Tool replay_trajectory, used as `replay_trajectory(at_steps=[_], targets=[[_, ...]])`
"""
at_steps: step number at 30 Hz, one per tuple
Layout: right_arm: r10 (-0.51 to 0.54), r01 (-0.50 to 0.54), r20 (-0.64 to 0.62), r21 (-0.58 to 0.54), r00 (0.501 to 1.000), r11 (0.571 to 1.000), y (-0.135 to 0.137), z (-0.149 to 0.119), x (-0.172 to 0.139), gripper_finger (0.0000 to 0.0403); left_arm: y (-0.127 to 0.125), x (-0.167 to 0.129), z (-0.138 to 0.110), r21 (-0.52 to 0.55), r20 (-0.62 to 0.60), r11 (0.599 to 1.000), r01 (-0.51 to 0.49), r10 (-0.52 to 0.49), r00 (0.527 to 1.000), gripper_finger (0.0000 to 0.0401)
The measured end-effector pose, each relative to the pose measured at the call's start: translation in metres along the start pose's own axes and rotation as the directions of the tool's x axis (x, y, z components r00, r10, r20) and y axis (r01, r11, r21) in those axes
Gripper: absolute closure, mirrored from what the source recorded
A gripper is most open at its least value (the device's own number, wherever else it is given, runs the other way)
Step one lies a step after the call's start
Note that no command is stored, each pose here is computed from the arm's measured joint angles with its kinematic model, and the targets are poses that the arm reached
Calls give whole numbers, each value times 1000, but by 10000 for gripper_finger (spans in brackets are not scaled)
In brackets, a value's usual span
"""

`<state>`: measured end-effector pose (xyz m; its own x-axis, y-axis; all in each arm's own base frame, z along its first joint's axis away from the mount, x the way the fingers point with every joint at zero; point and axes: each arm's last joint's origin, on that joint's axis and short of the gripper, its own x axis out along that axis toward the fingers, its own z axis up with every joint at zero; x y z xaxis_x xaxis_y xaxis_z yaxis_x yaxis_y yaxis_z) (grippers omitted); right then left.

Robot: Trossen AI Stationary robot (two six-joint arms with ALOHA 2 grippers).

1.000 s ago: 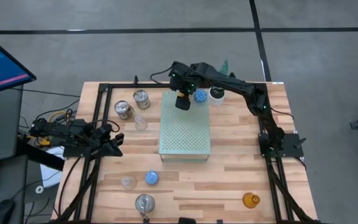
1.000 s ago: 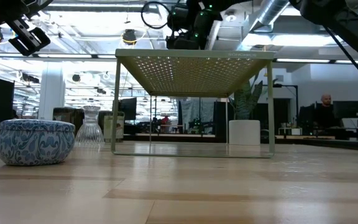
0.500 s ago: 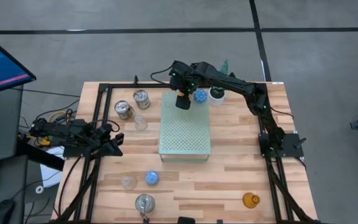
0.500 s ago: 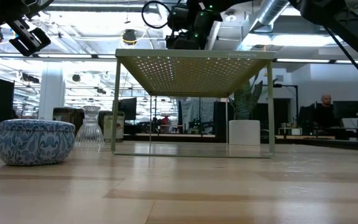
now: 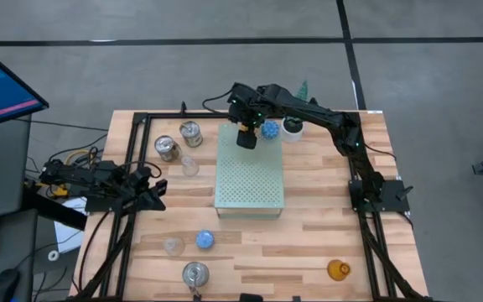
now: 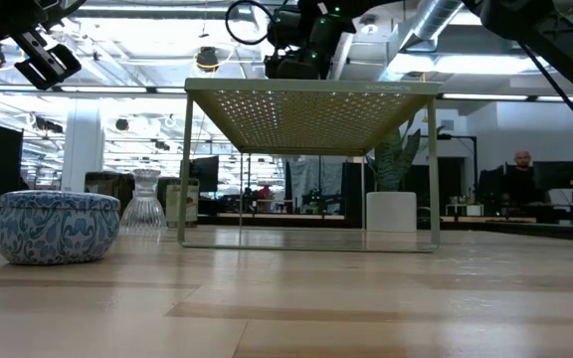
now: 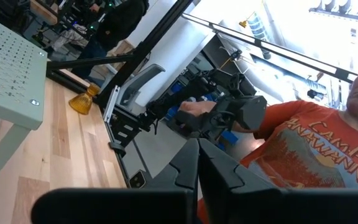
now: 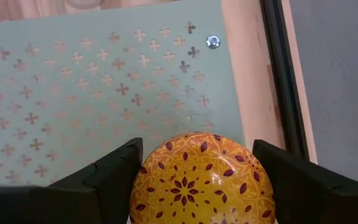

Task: Stock candles and holders on shelf
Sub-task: Put the yellow scented candle on the shelf aligned with the other scented candle, then put the light blue scented candle on the shelf aligned with the other scented candles

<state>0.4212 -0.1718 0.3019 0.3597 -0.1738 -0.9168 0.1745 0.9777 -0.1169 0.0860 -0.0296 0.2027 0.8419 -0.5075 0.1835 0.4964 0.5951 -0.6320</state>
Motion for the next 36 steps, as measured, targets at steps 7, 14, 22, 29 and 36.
replay_trajectory(at_steps=[7, 14, 22, 29, 36], targets=[[-1, 1, 0, 3, 1000, 1000, 0, 0, 0, 116, 0, 0, 0, 0, 0, 1000, 0, 0, 1000, 391], [-1, 1, 2, 2, 1000, 1000, 0, 0, -1, 100, 0, 0, 0, 0, 0, 1000, 0, 0, 1000, 391], [-4, 4, 9, -5, 1000, 1000, 0, 1, -1, 97, 0, 0, 0, 0, 0, 1000, 1, -1, 1000, 391], [-36, 36, 135, 1, 990, 999, -1, 7, -53, 96, 0, 0, 1, -12, 17, 1000, -17, 17, 1000, 391], [-4, 6, 234, -4, 972, 1000, 33, -13, -135, 96, 2, 0, 2, -36, 71, 997, -68, 70, 995, 391]])
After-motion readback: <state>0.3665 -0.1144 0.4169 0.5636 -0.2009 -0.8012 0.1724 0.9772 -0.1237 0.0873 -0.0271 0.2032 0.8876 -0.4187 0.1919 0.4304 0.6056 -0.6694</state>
